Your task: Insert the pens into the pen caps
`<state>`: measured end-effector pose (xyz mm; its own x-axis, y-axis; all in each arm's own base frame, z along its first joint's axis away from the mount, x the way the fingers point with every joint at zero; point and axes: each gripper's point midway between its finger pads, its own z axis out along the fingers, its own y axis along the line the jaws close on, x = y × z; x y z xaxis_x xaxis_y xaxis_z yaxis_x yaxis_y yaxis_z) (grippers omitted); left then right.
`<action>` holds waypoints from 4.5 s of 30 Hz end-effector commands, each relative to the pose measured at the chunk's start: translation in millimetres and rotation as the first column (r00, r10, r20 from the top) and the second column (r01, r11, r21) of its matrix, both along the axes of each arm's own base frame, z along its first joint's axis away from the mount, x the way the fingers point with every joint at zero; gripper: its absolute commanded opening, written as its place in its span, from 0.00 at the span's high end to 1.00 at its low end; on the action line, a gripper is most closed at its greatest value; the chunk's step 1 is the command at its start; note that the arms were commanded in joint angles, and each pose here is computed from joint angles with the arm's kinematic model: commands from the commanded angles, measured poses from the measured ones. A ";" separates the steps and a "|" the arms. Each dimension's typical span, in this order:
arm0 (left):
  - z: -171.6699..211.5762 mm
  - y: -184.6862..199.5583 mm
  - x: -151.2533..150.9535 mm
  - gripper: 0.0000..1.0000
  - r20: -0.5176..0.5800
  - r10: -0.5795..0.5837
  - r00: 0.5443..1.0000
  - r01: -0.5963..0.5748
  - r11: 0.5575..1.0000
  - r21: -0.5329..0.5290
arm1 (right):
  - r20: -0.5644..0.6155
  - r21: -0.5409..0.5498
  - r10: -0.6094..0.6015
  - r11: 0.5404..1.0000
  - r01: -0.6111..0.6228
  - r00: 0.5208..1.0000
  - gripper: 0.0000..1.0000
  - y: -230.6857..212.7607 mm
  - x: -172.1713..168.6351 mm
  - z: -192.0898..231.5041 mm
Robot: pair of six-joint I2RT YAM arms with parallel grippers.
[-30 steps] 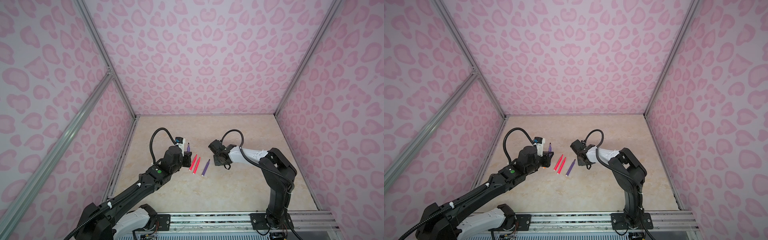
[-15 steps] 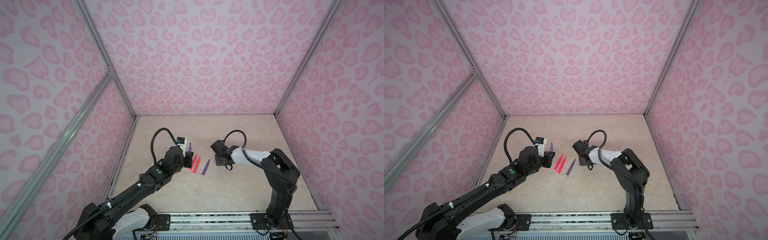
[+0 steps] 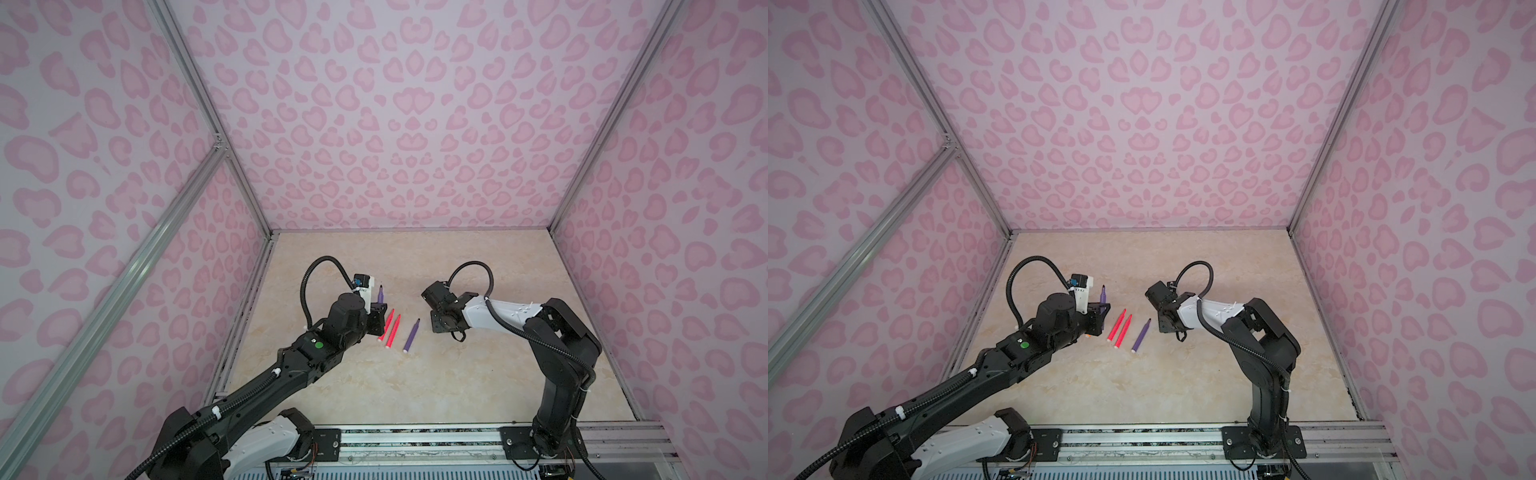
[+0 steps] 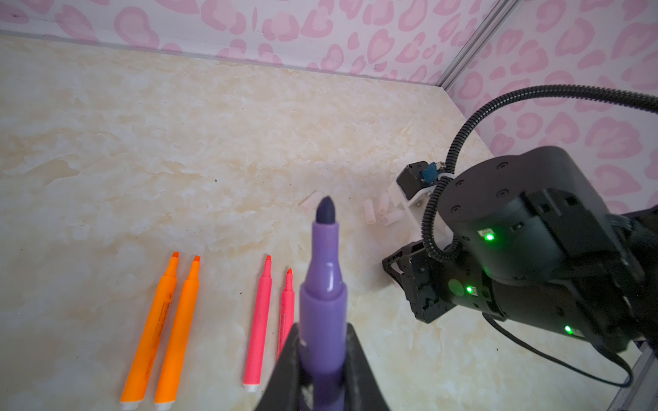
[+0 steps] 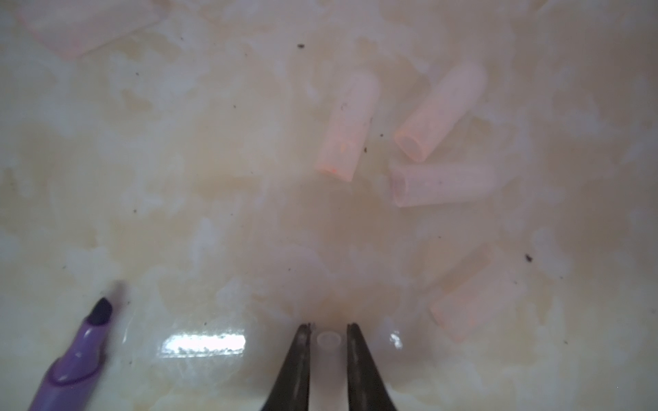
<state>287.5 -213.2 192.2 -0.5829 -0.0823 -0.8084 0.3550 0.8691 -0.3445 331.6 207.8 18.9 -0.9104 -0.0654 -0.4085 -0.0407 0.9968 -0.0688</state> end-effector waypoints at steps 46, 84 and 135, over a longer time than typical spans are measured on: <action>24.2 -91.7 -54.4 0.97 0.139 -0.354 0.925 0.356 0.934 0.013 | 0.521 0.767 -0.342 0.591 -0.252 0.782 1.00 64.4 -41.5 277.2; 22.0 -87.9 -47.2 0.96 0.114 -0.301 0.947 0.302 0.953 0.006 | 0.490 0.743 -0.256 0.622 -0.247 0.833 1.00 107.2 -63.9 230.2; 63.5 -55.1 -52.8 0.96 0.207 -0.336 0.919 0.383 0.884 -0.267 | 0.720 0.679 -0.059 0.266 -0.685 0.691 1.00 143.0 -174.8 209.6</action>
